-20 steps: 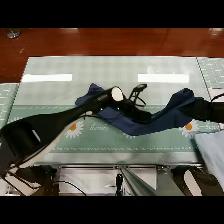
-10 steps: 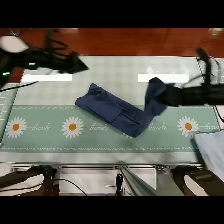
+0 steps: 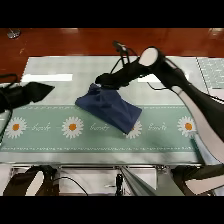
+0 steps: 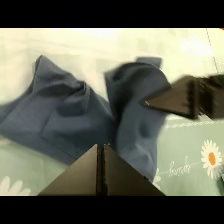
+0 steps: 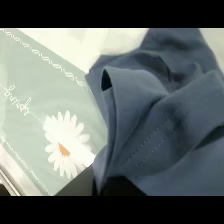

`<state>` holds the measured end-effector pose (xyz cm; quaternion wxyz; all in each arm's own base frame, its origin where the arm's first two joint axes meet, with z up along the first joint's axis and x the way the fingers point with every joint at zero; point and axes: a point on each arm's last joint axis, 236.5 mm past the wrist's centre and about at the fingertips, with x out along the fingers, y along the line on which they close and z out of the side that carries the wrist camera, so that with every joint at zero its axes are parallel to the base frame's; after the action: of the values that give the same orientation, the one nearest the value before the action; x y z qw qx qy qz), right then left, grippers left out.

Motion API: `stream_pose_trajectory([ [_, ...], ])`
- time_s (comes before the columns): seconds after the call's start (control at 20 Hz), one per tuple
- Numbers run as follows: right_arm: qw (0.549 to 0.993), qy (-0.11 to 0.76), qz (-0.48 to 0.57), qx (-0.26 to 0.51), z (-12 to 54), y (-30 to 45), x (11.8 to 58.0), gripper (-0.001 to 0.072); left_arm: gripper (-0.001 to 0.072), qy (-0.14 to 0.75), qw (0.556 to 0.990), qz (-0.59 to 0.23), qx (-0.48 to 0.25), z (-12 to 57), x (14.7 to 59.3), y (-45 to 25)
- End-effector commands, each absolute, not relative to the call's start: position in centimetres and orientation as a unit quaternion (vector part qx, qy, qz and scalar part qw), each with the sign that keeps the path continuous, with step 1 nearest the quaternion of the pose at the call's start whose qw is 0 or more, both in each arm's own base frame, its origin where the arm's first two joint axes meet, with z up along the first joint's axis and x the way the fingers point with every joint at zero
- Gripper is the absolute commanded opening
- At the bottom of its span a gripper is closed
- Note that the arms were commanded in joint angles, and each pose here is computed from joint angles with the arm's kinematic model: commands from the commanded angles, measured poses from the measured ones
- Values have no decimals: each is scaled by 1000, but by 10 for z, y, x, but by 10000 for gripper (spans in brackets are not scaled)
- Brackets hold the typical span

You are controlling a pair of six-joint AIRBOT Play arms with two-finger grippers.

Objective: Fold the shirts.

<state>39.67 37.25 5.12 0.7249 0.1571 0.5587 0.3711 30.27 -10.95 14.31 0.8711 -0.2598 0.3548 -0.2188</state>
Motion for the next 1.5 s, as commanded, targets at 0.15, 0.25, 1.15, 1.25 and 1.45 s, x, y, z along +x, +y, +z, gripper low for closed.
stream_pose_trajectory([
  [0.15,692,576,385,203,14,426,420,25,19,378,851,-208,-298,92,272,-115],
  [0.25,671,586,398,218,13,433,412,620,19,382,849,-206,-300,88,273,-115],
  [1.15,753,518,50,404,-36,163,282,622,19,374,855,-197,-301,88,279,-110],
  [1.25,739,547,55,389,-60,181,268,622,19,376,854,-196,-302,87,280,-110],
  [1.45,702,619,84,344,-90,207,262,622,19,376,854,-196,-302,87,279,-110],
])
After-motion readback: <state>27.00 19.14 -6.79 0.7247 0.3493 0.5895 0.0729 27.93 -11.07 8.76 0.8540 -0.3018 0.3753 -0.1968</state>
